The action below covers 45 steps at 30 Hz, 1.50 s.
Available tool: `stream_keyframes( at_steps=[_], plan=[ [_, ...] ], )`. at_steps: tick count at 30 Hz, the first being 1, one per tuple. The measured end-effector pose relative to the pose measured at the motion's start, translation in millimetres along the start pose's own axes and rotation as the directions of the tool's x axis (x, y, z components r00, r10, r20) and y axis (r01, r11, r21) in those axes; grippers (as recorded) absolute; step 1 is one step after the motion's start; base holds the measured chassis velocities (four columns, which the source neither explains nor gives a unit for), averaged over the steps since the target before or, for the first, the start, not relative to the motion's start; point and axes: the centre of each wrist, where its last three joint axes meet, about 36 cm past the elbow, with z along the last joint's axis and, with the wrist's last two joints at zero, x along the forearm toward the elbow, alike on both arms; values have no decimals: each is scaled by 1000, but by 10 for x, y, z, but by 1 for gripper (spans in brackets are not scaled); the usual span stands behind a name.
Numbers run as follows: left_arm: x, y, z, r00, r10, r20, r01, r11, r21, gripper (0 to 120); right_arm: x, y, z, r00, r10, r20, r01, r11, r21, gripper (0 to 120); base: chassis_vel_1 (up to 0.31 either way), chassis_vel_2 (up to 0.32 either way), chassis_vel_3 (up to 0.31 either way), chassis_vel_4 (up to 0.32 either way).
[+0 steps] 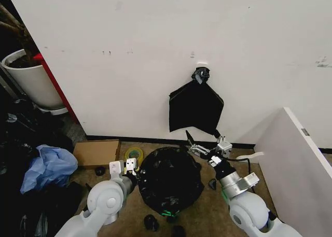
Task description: Place the garbage bag over the trash bin.
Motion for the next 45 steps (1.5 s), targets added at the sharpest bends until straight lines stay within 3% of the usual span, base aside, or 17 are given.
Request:
stream_keyframes(
  at_steps=[1,2,3,12,20,26,35,42,45],
  plan=[
    [41,-73,-60,997,-37,-71,37,999,-2,5,2,10,4,1000,-3,-1,3,1000,3,100,0,0,0,0],
    [108,-196,-141,978,-91,-190,89,996,-18,11,2,23,10,1000,1,-9,-1,1000,1,100,0,0,0,0],
    [134,-252,-171,965,-113,-235,110,994,-29,14,3,24,13,1000,6,-13,-6,1000,1,100,0,0,0,0],
    [133,-374,-168,935,-161,-316,162,986,-22,46,55,29,49,999,28,-35,-29,1000,-4,100,0,0,0,0],
    [60,-268,147,938,-227,-262,227,973,-31,78,113,38,102,998,36,-53,-37,999,-13,100,0,0,0,0],
    [148,-236,205,938,-244,-245,244,969,-32,98,136,56,116,998,39,-58,-40,999,-20,100,0,0,0,0],
    [284,-244,199,929,-293,-227,288,956,-56,100,177,80,137,997,42,-67,-44,999,-23,100,0,0,0,0],
    [531,-458,98,946,-256,-197,252,967,-46,100,207,100,134,997,48,-65,-50,998,-26,100,0,0,0,0],
    [726,-611,29,959,-268,-95,262,962,-72,100,219,85,126,997,59,-59,-60,998,-23,100,0,0,0,0]
  ],
)
